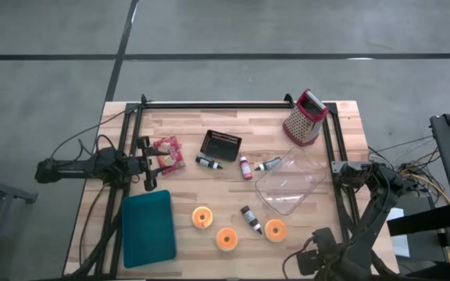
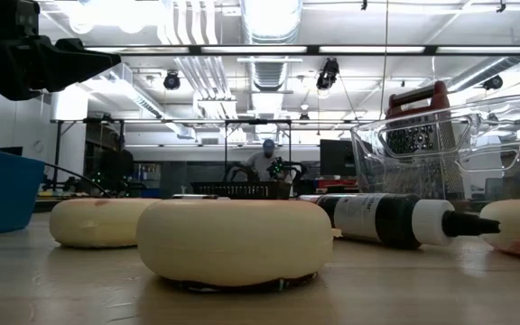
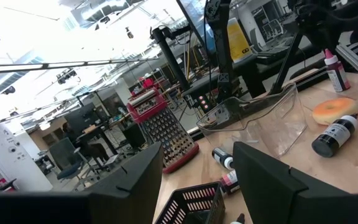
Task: Pick & Place Food Item
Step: Put the bottom pink food coloring bottle into the transparent bin
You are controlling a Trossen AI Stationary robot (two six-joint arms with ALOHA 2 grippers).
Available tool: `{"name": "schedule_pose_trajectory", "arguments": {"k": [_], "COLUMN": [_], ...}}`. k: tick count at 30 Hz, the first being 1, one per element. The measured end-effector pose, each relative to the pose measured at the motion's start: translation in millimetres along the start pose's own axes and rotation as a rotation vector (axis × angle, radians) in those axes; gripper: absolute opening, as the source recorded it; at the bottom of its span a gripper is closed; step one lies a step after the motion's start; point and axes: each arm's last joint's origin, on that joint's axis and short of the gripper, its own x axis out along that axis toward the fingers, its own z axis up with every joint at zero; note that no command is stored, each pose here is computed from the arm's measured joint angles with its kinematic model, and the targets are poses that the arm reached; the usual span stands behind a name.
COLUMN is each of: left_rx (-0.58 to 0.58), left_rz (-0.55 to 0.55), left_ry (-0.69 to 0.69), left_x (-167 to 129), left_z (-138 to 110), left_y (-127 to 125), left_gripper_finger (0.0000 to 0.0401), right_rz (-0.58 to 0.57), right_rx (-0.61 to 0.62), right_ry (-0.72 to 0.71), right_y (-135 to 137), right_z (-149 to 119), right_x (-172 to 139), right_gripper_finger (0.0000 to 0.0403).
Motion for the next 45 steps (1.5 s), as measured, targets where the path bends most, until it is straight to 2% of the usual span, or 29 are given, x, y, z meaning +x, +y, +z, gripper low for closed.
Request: {"name": "schedule_pose_trajectory", "arguments": {"k": [5,33,45], "left_rx": [0.000,0.000,0.000], "left_rz": [0.000,0.000,0.000], "left_ry": [0.000,0.000,0.000], "left_x": [0,0,0], "left_z": [0,0,0], "left_y": [0,0,0], "left_gripper_finger": [0.0200,0.0200,0.0200], "right_rz": [0.000,0.031,0.017], "right_rx": [-0.010,-0.010,-0.015], "right_ry": [-0.002,-0.023,-0.038], "right_y": [-1,0,6], "right_z": [-3,-3,-8], "right_x": [11,12,23], "right_gripper_finger": [0.0201,0.0201,0.0201]}}
